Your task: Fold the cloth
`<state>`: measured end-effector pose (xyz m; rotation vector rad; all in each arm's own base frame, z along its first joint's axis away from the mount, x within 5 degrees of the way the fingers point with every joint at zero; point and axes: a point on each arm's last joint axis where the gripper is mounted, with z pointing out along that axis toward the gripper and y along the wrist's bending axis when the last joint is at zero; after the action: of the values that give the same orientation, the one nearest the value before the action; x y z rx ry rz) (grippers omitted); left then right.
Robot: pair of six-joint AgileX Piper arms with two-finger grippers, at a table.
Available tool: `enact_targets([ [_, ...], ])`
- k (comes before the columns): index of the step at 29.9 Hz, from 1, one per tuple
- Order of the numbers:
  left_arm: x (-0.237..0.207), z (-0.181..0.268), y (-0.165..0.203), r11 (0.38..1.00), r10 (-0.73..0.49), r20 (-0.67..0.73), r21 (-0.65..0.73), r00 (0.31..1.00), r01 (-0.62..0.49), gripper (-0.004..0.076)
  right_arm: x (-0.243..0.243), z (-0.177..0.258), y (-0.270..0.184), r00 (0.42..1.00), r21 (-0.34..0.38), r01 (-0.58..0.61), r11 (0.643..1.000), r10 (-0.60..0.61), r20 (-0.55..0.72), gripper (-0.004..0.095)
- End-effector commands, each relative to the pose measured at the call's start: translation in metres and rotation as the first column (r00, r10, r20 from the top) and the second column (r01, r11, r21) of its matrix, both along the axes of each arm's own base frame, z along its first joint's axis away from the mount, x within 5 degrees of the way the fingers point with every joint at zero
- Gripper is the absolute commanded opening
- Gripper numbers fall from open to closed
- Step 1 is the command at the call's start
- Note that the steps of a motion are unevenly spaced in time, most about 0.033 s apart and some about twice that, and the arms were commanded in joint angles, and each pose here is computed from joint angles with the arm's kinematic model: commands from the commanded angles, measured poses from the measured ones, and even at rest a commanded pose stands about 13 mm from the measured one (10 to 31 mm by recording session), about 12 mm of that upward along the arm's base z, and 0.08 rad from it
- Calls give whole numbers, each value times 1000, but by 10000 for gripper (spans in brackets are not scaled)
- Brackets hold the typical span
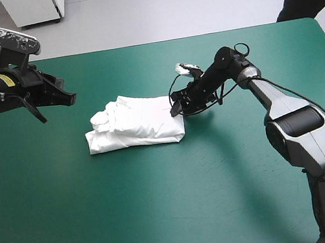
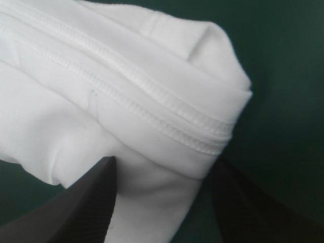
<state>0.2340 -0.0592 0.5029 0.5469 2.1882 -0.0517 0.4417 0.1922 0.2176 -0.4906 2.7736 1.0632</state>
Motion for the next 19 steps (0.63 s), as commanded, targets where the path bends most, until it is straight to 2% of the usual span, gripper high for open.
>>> enact_targets([
  [1,-12,13,2,1000,5,57,-26,998,-4,232,-12,32,14,997,65,-56,996,53,51,540],
  [4,-12,13,2,1000,6,59,-27,998,-4,231,-13,23,22,997,47,-76,996,74,36,526],
  [6,-12,13,2,1000,7,58,-28,998,-5,231,-14,18,25,996,41,-84,996,83,28,453],
  [9,-12,13,2,999,11,57,-33,998,-9,231,-15,13,29,993,35,-111,993,110,39,243],
  [11,-12,13,2,999,12,56,-35,998,-10,231,-14,12,29,990,30,-125,992,123,61,49],
  [12,-12,13,2,999,12,56,-35,998,-10,231,-13,13,28,989,26,-128,991,126,79,-17],
  [16,-12,13,2,999,15,55,-39,998,-13,231,-8,18,22,984,-20,-122,992,123,128,-1],
  [19,-12,13,2,999,17,54,-41,998,-15,231,-4,25,9,977,-136,-111,984,133,165,-1],
])
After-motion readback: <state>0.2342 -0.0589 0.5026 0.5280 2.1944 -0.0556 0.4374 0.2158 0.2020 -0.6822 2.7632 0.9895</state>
